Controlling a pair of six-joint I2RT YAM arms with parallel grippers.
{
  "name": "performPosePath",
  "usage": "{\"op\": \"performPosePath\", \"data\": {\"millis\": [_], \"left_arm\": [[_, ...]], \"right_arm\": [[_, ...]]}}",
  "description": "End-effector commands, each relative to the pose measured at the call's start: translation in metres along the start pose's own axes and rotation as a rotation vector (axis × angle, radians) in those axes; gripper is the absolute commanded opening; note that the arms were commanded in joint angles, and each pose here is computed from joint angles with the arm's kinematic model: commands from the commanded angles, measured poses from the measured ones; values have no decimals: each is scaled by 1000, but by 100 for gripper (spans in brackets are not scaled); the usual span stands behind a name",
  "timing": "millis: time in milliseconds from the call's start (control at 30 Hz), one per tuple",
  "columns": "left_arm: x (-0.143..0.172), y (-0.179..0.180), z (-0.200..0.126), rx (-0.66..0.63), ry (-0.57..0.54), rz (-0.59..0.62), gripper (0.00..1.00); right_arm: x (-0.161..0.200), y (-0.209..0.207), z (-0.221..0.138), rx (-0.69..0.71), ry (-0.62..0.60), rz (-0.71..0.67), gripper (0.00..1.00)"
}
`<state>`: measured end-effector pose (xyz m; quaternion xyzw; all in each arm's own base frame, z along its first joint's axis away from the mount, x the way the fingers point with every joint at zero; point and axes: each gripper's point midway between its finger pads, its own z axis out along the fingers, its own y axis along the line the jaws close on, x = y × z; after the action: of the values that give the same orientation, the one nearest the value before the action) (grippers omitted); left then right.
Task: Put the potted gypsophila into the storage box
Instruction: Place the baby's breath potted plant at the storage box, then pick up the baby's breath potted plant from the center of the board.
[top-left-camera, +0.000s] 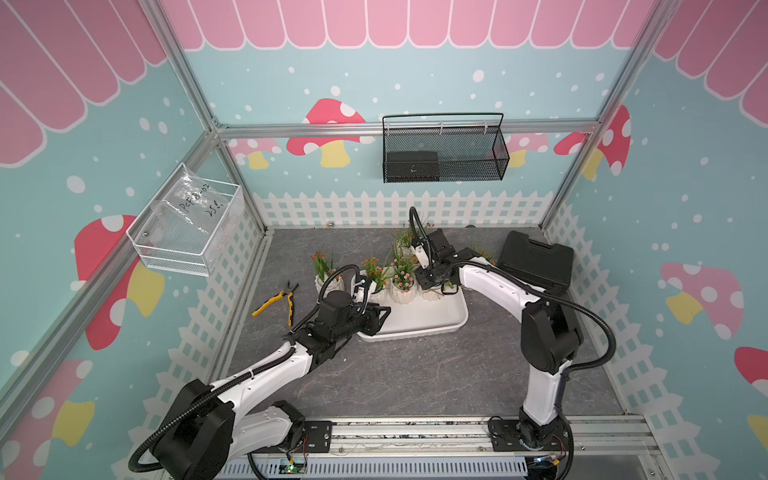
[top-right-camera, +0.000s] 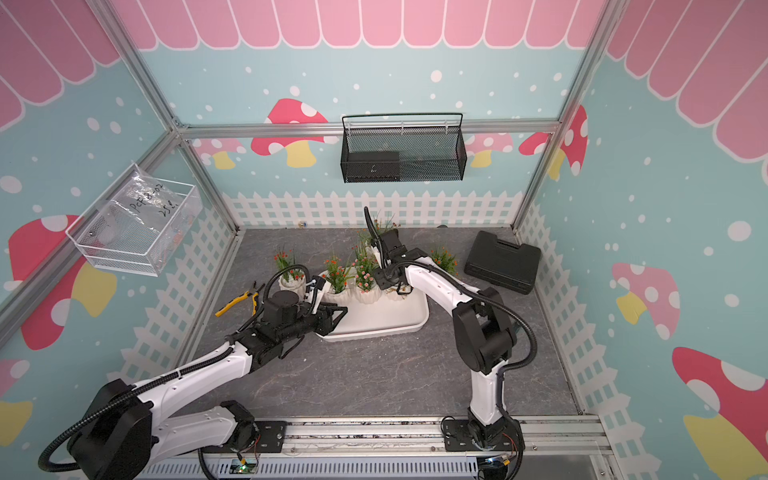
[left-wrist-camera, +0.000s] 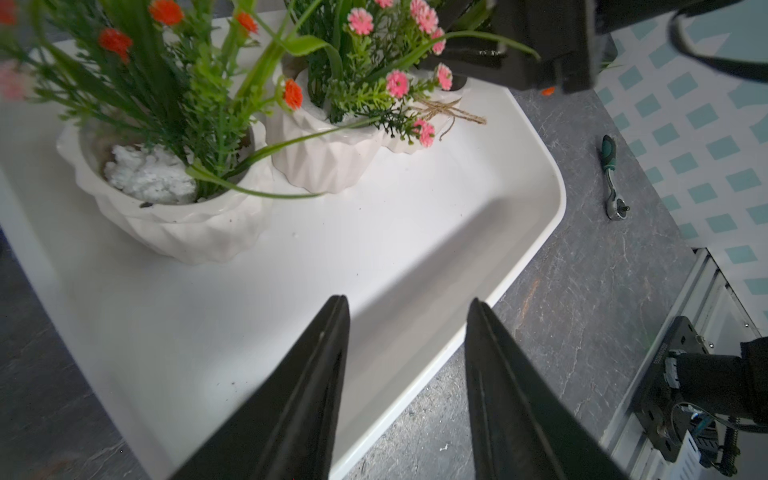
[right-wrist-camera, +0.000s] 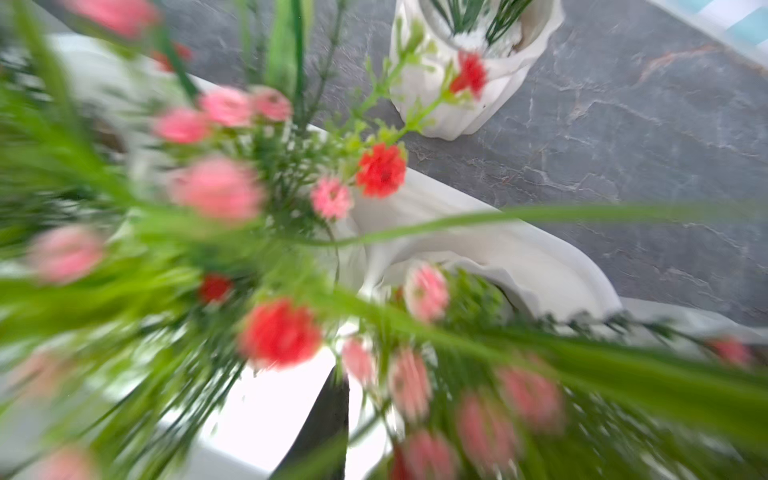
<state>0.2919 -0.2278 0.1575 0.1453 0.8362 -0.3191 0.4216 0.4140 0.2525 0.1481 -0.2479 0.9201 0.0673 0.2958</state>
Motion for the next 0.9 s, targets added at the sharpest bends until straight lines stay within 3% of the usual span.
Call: {"op": "performPosePath", "data": {"millis": [0,133,333,533,867], "left_arm": [[-9,-3,-4,-5,-27,11,47],[-12,-9,-7,26,-48,11,48],[-20,-23,-16,107,-113,3,51],[-27,-39,-24,197,-173,7,53],[-20,-53,-20,277,-149,59,54]], "right_arm": [[-27,5,-59,-45,-164,37,30],[-23,-8,-102,-40,-255,90,40],[0,-45,-136,-135,-366,238,45],[22,-84,-139,-147,-377,366,60],[80,-197,-130,12,-386,669,60]]}}
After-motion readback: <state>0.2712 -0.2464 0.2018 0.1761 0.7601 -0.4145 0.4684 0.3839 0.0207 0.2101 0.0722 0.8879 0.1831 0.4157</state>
